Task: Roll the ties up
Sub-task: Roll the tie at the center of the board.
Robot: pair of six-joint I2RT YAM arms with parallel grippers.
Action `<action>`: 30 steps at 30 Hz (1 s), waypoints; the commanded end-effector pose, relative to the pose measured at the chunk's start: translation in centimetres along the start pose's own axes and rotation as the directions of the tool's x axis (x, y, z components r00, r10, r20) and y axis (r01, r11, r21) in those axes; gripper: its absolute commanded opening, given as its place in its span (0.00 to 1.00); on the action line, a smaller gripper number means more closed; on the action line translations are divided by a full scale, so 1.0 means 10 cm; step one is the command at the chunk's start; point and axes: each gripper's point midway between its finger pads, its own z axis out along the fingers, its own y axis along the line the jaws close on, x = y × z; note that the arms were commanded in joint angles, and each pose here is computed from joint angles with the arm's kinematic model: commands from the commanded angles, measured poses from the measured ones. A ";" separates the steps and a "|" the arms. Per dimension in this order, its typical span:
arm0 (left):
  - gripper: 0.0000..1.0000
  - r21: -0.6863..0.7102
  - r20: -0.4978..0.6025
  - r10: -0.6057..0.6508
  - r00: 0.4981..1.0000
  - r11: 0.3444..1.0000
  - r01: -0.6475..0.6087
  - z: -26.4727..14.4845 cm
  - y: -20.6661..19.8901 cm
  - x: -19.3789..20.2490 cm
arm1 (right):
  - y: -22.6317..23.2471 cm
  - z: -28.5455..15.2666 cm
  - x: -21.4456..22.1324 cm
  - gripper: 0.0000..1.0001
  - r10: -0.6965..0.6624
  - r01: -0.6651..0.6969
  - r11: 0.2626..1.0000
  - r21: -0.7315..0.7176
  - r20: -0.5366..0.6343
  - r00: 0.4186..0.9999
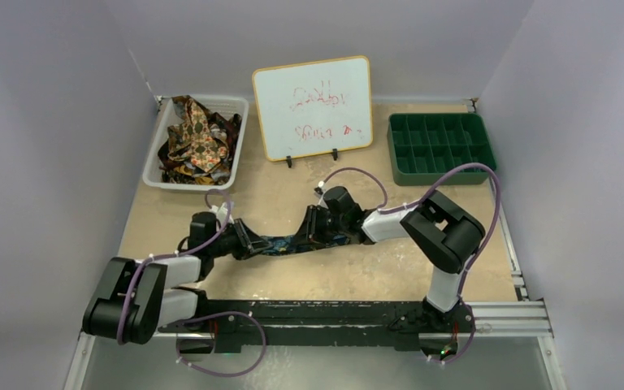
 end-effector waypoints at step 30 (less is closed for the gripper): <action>0.00 -0.480 -0.013 0.279 0.960 0.841 -0.251 -0.25 -0.23 -0.65 | 0.39 -0.18 -0.65 0.40 -0.236 0.209 0.963 0.170 0.157 0.959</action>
